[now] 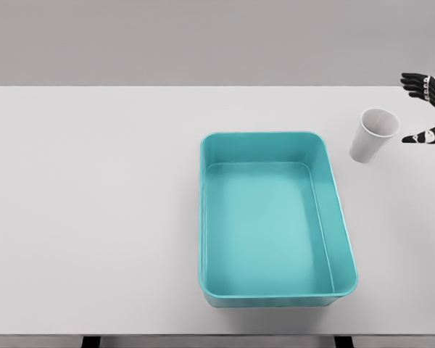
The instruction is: Put the paper cup into the basket with your right arm
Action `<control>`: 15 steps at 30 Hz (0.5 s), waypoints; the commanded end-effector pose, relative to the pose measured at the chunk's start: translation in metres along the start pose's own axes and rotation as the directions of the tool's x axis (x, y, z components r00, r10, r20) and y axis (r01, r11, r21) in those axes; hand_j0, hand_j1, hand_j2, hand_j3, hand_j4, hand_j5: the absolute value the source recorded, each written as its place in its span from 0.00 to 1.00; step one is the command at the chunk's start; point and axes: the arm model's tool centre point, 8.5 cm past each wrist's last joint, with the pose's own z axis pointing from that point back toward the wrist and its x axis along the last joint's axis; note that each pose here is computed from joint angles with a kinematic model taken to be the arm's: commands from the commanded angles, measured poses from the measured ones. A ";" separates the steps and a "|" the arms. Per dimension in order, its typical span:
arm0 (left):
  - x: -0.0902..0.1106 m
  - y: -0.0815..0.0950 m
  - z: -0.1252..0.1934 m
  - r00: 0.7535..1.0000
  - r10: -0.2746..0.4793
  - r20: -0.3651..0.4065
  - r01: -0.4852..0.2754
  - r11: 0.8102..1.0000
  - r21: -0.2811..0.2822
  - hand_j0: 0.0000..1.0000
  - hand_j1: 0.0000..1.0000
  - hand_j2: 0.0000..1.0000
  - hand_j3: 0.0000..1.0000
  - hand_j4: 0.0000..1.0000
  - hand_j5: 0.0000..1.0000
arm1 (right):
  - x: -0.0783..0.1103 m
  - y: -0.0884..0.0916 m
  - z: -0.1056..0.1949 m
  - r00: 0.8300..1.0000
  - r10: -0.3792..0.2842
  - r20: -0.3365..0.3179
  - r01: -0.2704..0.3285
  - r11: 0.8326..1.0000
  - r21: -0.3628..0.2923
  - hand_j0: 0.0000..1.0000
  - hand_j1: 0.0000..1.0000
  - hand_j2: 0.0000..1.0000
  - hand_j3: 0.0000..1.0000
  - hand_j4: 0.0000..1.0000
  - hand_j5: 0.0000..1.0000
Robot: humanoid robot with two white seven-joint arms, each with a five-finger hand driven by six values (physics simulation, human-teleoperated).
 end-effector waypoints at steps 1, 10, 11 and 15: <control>0.000 0.000 0.000 1.000 0.000 0.000 0.000 1.000 0.000 1.00 1.00 1.00 1.00 1.00 1.00 | -0.016 0.004 0.002 0.998 -0.053 -0.020 0.053 0.998 -0.026 1.00 1.00 1.00 1.00 1.00 1.00; 0.000 0.000 0.000 1.000 0.000 0.000 0.000 1.000 0.000 1.00 1.00 1.00 1.00 1.00 1.00 | -0.044 0.027 -0.005 0.993 -0.099 -0.060 0.097 0.995 -0.026 1.00 1.00 1.00 1.00 1.00 1.00; 0.000 0.000 0.000 1.000 0.000 0.000 0.000 1.000 0.000 1.00 1.00 1.00 1.00 1.00 1.00 | -0.044 0.029 -0.007 0.993 -0.101 -0.061 0.099 0.995 -0.024 1.00 1.00 1.00 1.00 1.00 1.00; 0.000 0.000 0.000 1.000 0.000 0.000 0.000 1.000 0.000 1.00 1.00 1.00 1.00 1.00 1.00 | -0.048 0.037 -0.012 0.992 -0.106 -0.066 0.106 0.994 -0.015 1.00 1.00 1.00 1.00 1.00 1.00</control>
